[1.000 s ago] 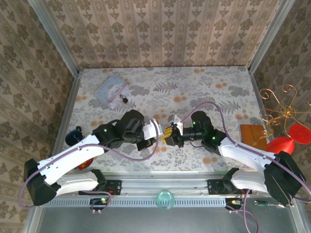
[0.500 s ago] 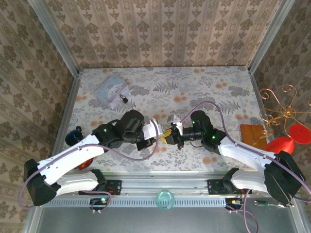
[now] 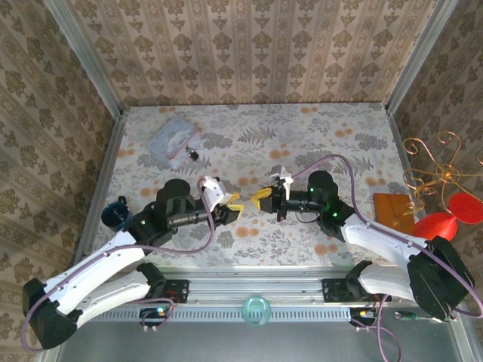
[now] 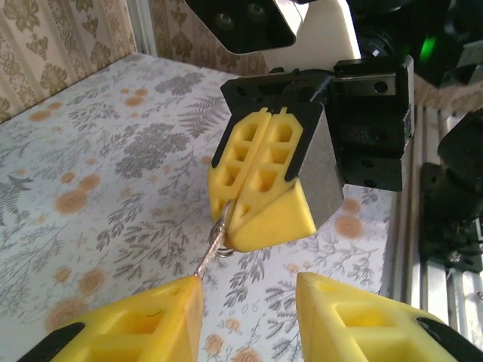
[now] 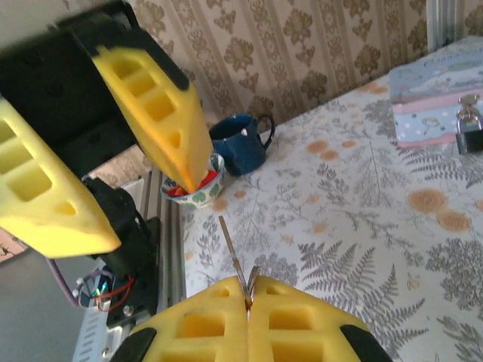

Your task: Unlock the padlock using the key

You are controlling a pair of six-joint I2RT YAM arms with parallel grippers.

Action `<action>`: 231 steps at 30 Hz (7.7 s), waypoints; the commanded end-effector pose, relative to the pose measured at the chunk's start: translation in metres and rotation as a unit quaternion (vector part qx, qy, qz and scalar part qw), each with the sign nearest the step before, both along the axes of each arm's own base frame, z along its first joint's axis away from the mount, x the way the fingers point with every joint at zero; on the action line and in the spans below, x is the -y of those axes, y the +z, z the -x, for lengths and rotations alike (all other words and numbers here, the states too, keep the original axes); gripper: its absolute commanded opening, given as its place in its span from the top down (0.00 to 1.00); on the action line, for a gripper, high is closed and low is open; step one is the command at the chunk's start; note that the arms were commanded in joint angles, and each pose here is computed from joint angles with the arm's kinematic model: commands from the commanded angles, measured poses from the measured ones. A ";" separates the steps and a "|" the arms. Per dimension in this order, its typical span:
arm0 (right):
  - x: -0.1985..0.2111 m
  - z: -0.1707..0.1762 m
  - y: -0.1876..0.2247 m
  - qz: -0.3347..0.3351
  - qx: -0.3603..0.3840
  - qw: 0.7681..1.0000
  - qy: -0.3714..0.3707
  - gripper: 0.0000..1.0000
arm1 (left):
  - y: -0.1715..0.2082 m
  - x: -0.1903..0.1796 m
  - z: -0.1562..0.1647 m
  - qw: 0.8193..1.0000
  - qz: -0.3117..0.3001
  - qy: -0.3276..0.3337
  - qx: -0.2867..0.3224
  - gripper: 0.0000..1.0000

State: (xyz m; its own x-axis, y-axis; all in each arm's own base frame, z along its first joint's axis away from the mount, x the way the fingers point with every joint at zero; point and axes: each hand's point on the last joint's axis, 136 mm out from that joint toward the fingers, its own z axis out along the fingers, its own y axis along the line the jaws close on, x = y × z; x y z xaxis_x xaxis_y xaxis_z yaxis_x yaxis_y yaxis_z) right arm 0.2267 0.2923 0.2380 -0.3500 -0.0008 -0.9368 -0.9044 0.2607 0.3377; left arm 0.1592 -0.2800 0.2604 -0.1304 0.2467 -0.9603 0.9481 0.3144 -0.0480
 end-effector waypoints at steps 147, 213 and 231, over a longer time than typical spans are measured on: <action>0.089 -0.027 -0.064 0.119 0.003 0.947 -0.299 1.00 | -0.146 -0.162 -0.275 0.666 -0.042 0.659 -0.347 0.28; 0.091 -0.025 -0.092 0.084 -0.120 0.943 -0.298 1.00 | -0.201 -0.160 -0.279 0.629 -0.098 0.718 -0.281 0.77; 0.124 -0.018 -0.133 0.073 -0.279 0.867 -0.407 1.00 | -0.201 -0.022 -0.166 0.780 -0.168 0.542 -0.266 0.78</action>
State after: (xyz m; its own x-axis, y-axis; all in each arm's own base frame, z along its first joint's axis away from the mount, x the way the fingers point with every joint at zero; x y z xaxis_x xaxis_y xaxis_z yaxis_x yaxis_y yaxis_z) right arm 0.2512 0.1787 0.1162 -0.6728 0.3070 -0.6731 -0.1943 0.8045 0.5612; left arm 0.3251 -0.2341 0.0360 -0.8193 -0.1048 -0.5637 -0.0914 0.9945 -0.0520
